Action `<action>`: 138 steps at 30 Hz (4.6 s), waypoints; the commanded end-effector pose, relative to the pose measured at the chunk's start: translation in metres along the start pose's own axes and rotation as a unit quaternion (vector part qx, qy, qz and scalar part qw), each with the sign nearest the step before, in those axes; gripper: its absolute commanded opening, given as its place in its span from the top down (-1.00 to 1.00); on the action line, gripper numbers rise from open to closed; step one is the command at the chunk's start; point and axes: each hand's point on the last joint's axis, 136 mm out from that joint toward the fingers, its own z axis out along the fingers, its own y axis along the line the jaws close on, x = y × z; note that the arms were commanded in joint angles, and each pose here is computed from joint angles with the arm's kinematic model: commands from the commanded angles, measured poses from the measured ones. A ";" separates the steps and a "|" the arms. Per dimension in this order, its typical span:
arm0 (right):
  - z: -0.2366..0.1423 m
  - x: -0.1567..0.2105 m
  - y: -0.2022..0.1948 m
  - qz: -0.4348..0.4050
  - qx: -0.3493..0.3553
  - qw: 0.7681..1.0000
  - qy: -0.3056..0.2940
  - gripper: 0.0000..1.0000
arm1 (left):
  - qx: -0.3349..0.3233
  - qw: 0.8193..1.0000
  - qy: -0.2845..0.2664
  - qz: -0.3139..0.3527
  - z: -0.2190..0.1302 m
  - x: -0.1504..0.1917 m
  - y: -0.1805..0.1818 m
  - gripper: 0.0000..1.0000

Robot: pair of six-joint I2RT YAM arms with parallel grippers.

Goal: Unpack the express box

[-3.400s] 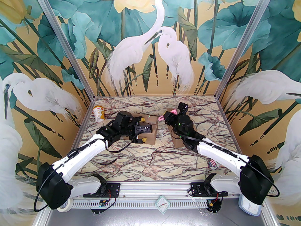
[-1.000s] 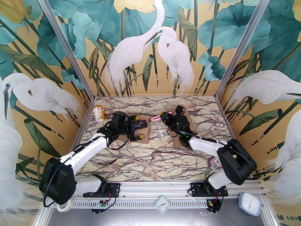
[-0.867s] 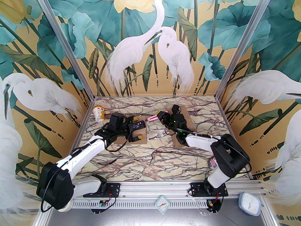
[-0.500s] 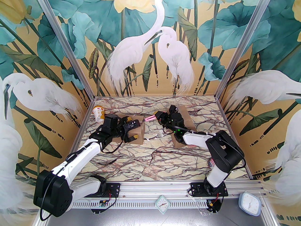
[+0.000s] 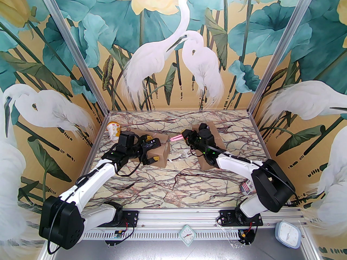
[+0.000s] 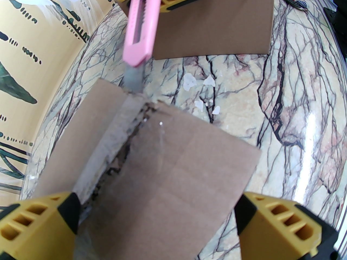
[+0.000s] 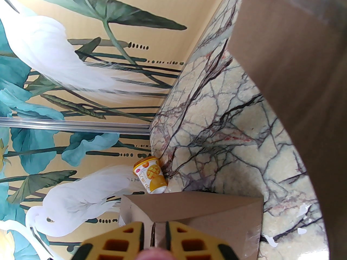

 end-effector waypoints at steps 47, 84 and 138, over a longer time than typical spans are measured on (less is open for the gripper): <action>0.019 0.031 0.012 -0.021 -0.060 0.998 0.023 1.00 | -0.006 1.000 -0.007 0.016 -0.002 -0.005 0.008 -0.99; -0.001 0.053 0.005 -0.028 -0.043 0.995 0.089 1.00 | -0.028 0.998 -0.013 -0.046 0.004 -0.009 0.042 -0.99; 0.035 0.087 -0.009 -0.130 0.139 0.981 0.034 1.00 | -0.128 0.705 0.103 -0.690 -0.051 0.091 0.097 -0.99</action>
